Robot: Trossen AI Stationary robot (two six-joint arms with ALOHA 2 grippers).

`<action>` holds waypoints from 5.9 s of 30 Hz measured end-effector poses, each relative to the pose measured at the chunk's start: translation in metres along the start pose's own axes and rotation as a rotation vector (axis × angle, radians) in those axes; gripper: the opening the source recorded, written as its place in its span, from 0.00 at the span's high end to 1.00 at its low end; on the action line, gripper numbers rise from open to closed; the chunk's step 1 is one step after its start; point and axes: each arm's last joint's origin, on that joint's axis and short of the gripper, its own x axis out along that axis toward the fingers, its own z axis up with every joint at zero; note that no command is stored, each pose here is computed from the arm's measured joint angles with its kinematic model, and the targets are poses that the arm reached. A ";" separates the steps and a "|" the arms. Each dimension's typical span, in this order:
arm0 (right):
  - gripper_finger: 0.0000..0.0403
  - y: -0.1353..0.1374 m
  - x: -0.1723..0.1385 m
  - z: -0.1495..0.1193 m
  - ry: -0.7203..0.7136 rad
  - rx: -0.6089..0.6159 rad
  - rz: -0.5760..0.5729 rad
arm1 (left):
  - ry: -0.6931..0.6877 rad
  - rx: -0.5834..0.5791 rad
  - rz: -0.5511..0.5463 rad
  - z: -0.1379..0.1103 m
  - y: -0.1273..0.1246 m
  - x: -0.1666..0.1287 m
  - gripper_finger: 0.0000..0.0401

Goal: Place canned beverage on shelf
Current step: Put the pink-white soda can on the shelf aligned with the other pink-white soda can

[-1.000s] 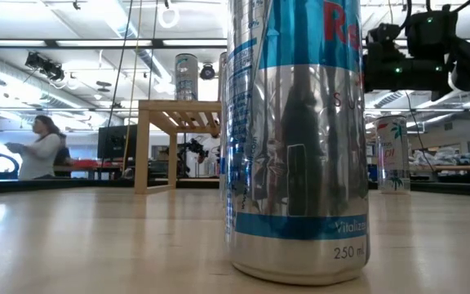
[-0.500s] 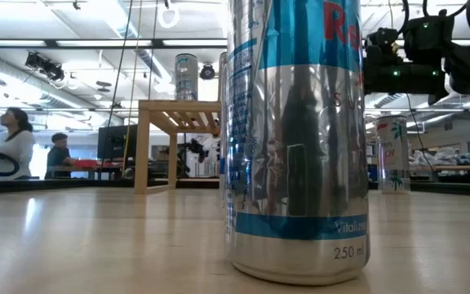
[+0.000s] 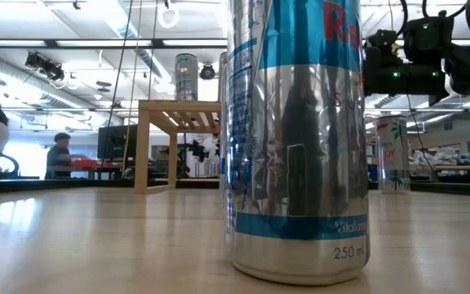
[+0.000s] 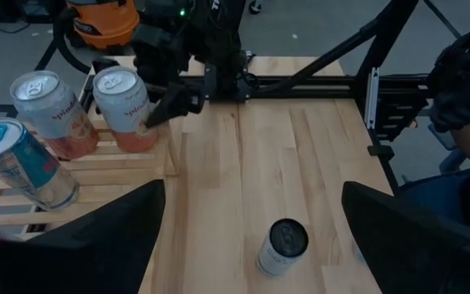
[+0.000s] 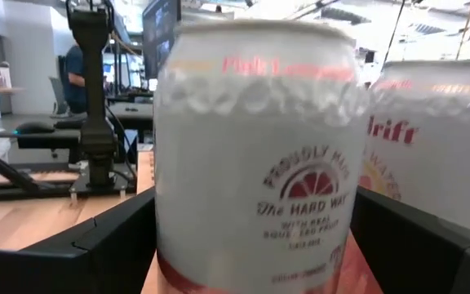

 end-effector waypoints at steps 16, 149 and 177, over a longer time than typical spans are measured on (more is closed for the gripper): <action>0.03 -0.002 -0.007 0.017 -0.096 -0.015 -0.042 | 0.002 -0.001 0.000 0.000 0.000 0.000 0.07; 0.07 -0.023 -0.013 0.037 0.072 0.140 0.061 | -0.005 -0.028 0.000 0.001 0.000 0.000 0.07; 0.07 -0.016 -0.028 0.139 0.155 0.152 -0.006 | 0.008 -0.081 0.041 -0.001 0.001 0.000 0.07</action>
